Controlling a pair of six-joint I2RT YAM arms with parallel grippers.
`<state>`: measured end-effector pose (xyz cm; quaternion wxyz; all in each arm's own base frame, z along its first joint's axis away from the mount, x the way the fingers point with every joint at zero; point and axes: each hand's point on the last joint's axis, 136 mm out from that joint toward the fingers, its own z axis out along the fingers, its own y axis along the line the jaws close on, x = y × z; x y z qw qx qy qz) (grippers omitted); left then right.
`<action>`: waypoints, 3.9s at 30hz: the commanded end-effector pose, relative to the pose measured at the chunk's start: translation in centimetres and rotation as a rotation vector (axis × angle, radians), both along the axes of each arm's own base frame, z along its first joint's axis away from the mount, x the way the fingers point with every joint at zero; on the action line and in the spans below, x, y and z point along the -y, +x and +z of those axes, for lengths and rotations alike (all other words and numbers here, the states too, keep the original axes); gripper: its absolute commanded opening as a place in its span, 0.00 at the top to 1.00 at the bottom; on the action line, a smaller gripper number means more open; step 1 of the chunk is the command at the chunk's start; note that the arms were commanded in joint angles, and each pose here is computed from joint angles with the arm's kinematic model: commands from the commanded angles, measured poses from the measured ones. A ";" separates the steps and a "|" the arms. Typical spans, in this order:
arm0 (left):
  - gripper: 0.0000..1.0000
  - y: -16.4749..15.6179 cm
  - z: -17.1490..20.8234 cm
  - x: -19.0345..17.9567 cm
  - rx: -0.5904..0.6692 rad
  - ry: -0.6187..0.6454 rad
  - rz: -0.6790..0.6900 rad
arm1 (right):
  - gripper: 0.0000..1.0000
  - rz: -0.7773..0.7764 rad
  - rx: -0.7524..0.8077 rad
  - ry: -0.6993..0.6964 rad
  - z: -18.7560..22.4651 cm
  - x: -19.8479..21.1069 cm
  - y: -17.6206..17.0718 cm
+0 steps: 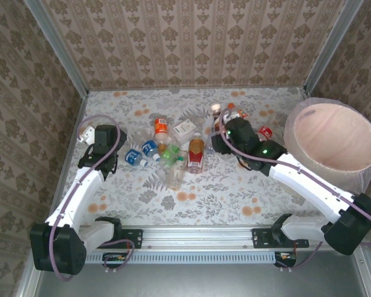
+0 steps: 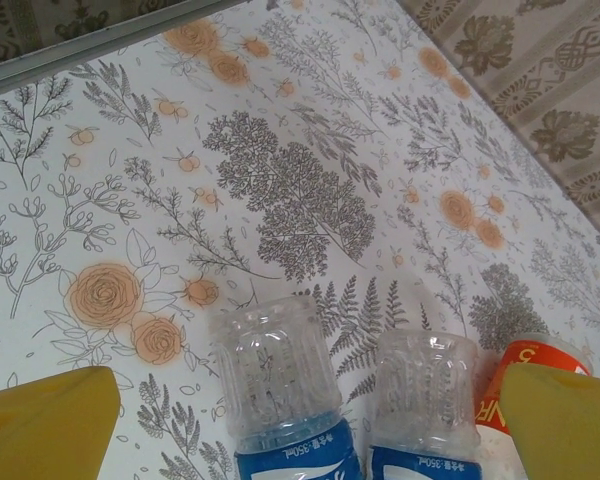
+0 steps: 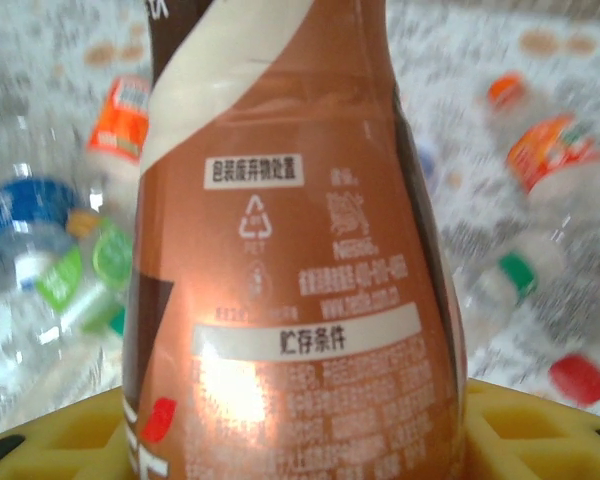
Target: Put the plastic bottles in the bin
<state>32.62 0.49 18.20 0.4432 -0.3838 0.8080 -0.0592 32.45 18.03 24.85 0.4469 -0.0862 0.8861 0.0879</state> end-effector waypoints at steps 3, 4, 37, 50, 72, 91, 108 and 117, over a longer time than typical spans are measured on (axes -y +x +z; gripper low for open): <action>0.00 0.1 0.5 -0.2 0.040 0.014 -0.014 | 0.49 -0.012 0.183 0.095 8.0 3.2 2.0; 0.00 0.1 0.4 -0.2 0.035 0.016 -0.013 | 0.49 -0.018 0.198 0.096 9.0 4.0 2.1; 0.00 3.3 2.0 1.9 0.045 0.041 -0.151 | 0.46 -1.103 -0.316 -0.404 6.8 37.1 -13.3; 0.00 3.4 1.1 1.7 0.059 -0.020 -0.107 | 0.38 -1.170 -0.377 -0.517 5.3 39.5 -14.2; 0.00 2.5 -3.8 -0.3 -0.075 -0.257 -0.046 | 0.15 -1.246 -0.255 -0.439 6.9 39.6 -13.7; 0.00 1.4 -8.0 0.2 -0.299 -0.298 -0.065 | 0.00 -0.713 0.214 0.144 13.5 26.6 -6.0; 0.01 2.3 -10.0 0.3 -0.287 -0.297 0.010 | 0.00 0.086 0.239 0.498 11.7 6.0 -2.5; 0.04 3.5 -11.3 0.5 -0.269 -0.332 0.032 | 0.00 0.203 0.182 0.467 7.5 2.3 -3.4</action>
